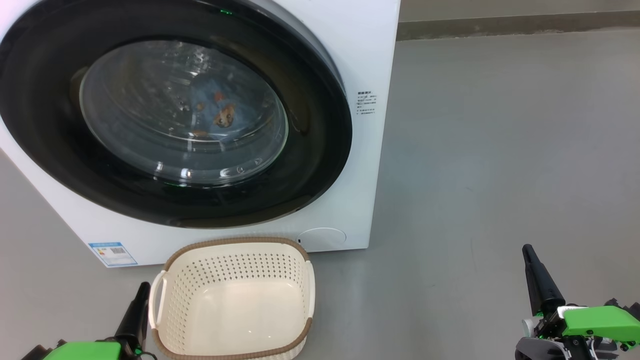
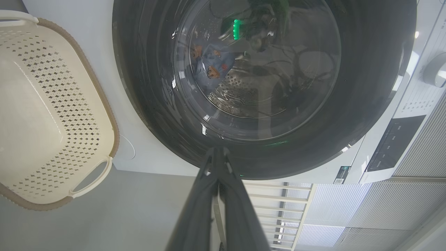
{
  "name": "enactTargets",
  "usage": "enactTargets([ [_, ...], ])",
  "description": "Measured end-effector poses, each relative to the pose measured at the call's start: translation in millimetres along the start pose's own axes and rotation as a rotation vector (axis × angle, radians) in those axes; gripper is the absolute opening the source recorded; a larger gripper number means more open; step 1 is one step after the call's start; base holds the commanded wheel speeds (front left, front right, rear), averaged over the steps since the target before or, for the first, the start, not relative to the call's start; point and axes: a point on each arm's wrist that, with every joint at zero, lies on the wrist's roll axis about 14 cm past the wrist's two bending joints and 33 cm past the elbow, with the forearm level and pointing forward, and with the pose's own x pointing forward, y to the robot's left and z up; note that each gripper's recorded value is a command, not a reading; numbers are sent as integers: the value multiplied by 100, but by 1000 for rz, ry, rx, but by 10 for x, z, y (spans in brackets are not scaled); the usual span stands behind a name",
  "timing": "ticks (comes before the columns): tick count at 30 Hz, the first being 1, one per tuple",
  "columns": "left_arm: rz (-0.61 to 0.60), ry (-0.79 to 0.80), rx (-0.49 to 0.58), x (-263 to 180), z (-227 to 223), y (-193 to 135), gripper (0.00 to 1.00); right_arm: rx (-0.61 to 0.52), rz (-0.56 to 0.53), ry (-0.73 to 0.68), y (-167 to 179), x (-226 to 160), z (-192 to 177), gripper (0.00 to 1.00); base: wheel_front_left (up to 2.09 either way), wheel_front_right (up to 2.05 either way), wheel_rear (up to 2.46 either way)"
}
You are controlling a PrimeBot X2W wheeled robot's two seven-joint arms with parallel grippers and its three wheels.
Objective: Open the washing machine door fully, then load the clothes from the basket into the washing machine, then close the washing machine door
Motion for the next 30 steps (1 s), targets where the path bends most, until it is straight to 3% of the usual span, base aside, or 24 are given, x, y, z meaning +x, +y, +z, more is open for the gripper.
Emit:
enactTargets([
  [30, 0, 0, 0, 0, -1, 0, 0, 0, 0, 0, -1, 0, 0, 0, 0, 0, 0],
])
